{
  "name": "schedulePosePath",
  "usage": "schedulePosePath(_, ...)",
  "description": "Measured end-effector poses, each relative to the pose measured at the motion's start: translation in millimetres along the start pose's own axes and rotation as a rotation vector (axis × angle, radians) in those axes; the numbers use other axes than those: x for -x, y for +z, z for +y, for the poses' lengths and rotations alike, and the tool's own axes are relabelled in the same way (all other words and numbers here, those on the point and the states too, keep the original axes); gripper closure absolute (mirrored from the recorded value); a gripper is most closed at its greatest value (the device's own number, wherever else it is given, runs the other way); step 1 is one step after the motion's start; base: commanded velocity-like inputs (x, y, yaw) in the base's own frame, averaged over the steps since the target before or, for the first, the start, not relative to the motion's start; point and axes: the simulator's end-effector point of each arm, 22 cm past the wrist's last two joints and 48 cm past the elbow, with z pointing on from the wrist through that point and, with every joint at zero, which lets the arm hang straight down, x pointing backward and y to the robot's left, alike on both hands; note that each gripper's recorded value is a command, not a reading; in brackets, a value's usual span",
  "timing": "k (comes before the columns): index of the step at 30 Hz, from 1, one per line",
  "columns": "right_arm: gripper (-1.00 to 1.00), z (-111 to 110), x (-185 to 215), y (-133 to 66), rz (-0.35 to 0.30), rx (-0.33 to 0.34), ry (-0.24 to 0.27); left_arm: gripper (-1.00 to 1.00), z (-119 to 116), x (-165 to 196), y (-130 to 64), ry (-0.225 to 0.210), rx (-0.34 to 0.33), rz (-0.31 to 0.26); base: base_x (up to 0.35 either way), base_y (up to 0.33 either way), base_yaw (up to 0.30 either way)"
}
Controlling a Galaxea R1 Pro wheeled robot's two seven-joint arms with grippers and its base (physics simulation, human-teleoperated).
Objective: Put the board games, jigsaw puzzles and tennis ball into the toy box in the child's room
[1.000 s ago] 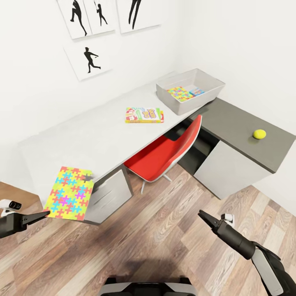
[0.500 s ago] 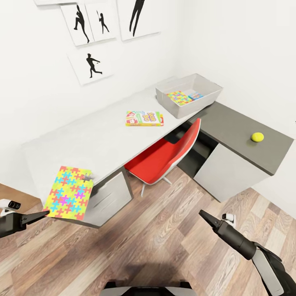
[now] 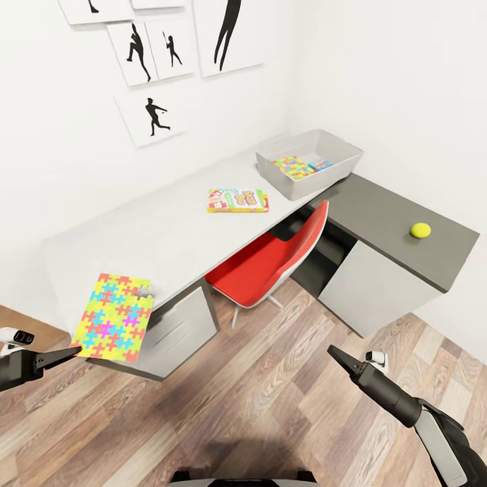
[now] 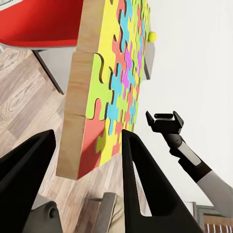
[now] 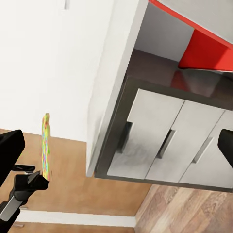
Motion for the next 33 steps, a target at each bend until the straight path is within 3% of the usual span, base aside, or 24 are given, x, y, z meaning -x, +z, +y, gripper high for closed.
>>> schedulePosePath(33, -1.00, 24, 12, 1.5, -0.016, 0.037, -0.041, 1.00, -23, 8, -6.6, 0.045, -0.020, -0.020, 0.000, 0.000, 0.000)
